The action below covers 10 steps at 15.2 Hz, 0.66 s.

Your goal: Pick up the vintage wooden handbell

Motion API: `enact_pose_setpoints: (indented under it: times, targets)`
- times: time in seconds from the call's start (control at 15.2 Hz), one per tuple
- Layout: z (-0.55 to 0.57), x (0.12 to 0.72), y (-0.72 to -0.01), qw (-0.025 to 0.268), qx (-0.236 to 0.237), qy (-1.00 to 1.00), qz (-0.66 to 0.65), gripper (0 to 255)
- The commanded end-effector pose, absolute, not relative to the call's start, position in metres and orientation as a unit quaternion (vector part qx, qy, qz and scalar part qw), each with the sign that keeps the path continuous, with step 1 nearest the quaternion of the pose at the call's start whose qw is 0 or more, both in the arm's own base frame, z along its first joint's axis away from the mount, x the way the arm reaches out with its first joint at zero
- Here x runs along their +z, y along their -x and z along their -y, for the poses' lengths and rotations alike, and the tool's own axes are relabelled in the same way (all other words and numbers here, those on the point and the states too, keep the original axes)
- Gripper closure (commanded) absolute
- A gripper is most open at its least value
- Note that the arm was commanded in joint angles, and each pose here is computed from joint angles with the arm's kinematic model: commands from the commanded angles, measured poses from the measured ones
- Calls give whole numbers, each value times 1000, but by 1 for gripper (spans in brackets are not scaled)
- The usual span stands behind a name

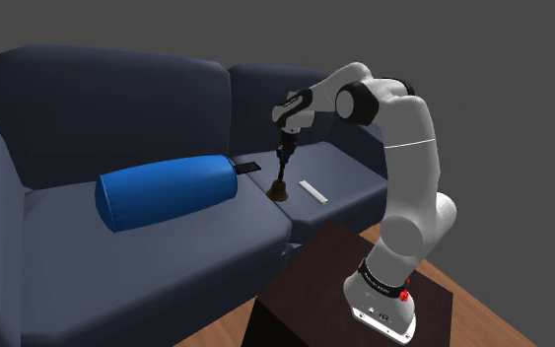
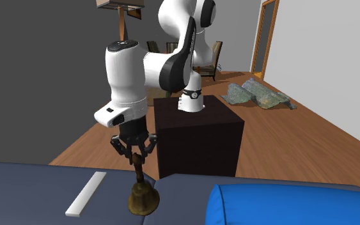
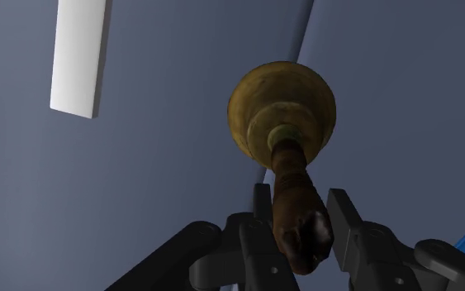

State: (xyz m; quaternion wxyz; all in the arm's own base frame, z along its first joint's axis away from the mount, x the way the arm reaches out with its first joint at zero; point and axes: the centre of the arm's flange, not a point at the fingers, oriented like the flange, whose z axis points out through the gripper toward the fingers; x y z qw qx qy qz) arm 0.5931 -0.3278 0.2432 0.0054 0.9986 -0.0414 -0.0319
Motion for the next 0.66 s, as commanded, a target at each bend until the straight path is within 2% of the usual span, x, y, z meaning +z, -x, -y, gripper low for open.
enact_pose_setpoints:
  times: [0.0,0.59]
  targets:
    - [328,254,-592,5,-32,-999,41,255]
    - [328,292,-592,5,-32,-999,41,255]
